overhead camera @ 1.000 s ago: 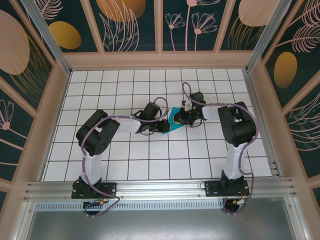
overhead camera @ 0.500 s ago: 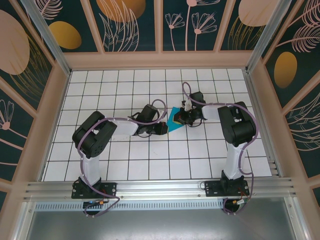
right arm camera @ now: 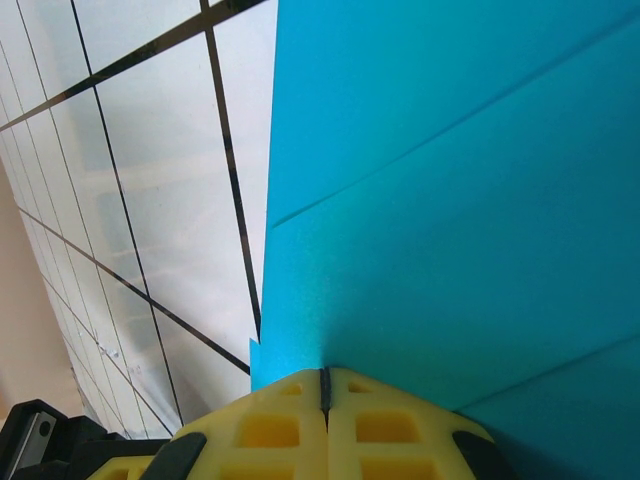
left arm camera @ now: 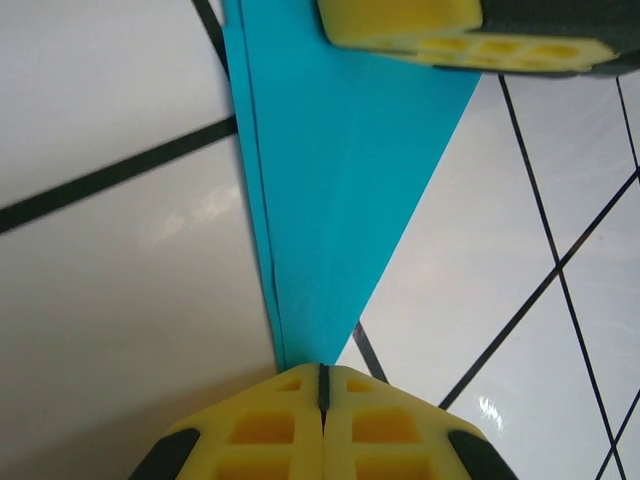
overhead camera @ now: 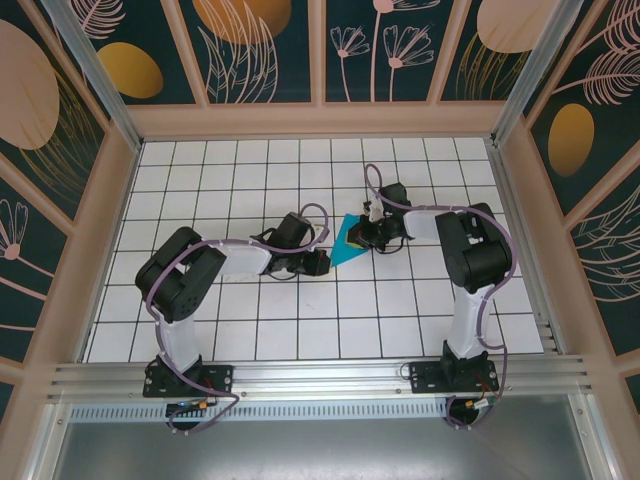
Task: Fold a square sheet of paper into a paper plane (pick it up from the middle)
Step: Fourth fold the wing at the center of the table.
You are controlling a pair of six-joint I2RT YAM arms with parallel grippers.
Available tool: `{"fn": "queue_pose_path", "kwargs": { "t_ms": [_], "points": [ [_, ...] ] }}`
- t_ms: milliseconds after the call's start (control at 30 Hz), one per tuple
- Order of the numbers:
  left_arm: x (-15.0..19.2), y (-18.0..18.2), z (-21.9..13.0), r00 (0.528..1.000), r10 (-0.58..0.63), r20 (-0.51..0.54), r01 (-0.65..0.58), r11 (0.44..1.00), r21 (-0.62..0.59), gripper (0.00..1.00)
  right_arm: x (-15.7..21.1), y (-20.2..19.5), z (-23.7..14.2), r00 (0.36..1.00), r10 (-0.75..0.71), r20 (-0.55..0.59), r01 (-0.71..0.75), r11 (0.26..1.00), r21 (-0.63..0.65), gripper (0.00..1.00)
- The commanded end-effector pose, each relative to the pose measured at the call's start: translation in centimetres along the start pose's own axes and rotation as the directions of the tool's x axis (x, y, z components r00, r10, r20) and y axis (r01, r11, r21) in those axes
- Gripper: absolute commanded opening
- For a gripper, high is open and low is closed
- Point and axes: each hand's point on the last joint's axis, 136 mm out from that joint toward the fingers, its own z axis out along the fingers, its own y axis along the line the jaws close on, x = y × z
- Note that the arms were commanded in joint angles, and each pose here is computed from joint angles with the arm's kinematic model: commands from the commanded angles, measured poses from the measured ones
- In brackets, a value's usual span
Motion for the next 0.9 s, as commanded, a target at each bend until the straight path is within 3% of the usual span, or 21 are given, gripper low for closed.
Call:
{"fn": "queue_pose_path", "kwargs": {
  "t_ms": [0, 367, 667, 867],
  "points": [
    [5.2, 1.9, -0.7, 0.981, -0.087, -0.171, 0.076, 0.994, -0.073, 0.08, 3.6, -9.4, 1.5, 0.988, 0.147, -0.039, -0.128, 0.942, 0.311, 0.02],
    [-3.6, -1.8, -3.3, 0.991, -0.064, 0.116, 0.068, 0.997, -0.026, 0.10, 3.3, -9.2, 1.7, 0.989, 0.146, -0.034, -0.129, 0.945, 0.299, 0.02],
    [-5.9, -2.0, 0.0, 0.979, -0.158, 0.130, 0.154, 0.987, 0.040, 0.11, 3.1, -8.9, 1.8, 0.989, 0.144, -0.032, -0.130, 0.951, 0.281, 0.02],
    [-3.8, -0.6, 1.8, 0.981, -0.188, 0.055, 0.187, 0.982, 0.023, 0.09, 2.4, -7.5, 1.8, 0.994, 0.109, -0.023, -0.100, 0.968, 0.229, 0.02]
  ]
}}
